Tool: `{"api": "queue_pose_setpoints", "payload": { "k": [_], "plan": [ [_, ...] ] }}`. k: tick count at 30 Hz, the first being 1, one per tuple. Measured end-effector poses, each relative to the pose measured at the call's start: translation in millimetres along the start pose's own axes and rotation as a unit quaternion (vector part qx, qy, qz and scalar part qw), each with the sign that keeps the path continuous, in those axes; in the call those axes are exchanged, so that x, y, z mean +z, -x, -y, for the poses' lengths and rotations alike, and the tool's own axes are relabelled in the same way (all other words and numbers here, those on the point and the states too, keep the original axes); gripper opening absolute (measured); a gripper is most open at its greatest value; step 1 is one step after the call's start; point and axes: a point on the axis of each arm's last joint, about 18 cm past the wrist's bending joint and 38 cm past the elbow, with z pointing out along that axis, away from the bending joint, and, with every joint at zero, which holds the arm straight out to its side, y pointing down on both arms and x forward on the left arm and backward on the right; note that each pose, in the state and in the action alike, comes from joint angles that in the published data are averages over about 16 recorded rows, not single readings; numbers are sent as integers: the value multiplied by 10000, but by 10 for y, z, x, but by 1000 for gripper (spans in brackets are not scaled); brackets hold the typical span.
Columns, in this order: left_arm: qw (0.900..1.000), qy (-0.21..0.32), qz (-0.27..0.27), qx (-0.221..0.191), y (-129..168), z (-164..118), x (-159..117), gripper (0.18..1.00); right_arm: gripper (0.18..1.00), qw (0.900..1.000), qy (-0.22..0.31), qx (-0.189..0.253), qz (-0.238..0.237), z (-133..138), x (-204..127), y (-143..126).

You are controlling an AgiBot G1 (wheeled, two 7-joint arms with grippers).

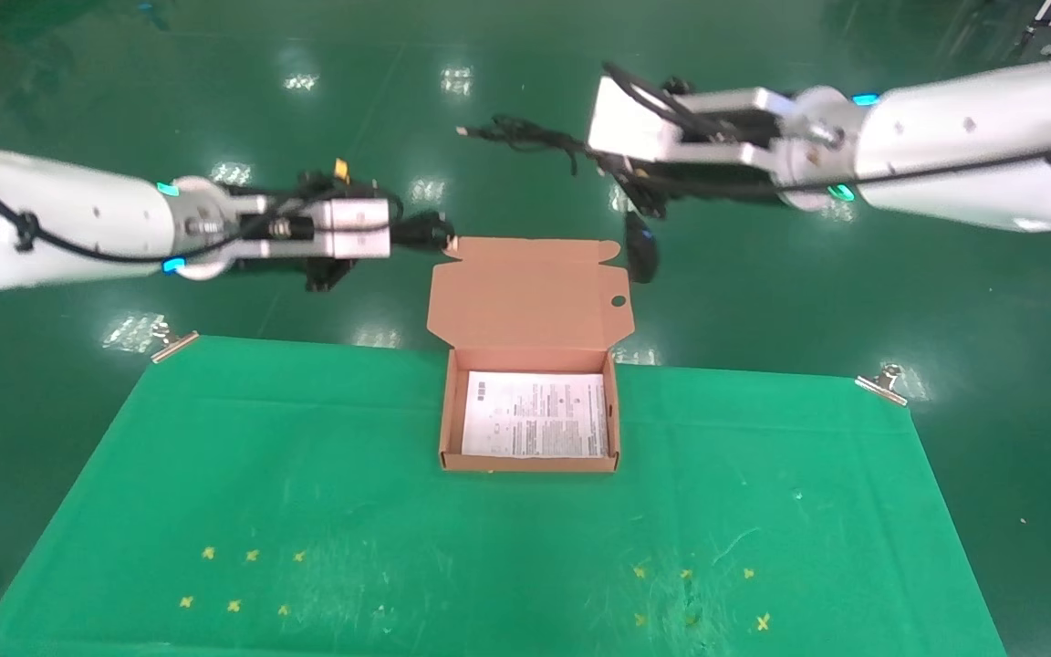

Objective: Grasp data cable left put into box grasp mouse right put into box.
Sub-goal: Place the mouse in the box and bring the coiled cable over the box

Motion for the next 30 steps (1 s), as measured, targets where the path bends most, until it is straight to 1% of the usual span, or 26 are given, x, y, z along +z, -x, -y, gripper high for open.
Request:
{"api": "queue_pose_setpoints", "payload": {
  "k": [7,14,22,30],
  "plan": [
    [9996,-75,254,65,288,67,-108,266,208,9990,-340,-267,-134,333,176,-256],
    [9995,-80,301,99,403,55,-176,266,208,9972,-586,-453,-104,569,279,-344],
    [9997,71,197,86,333,-68,-183,266,208,9969,-646,-451,24,607,366,-262],
    [9992,402,15,26,198,-271,-198,266,208,9975,-587,-327,234,522,495,-34]
  ]
}}
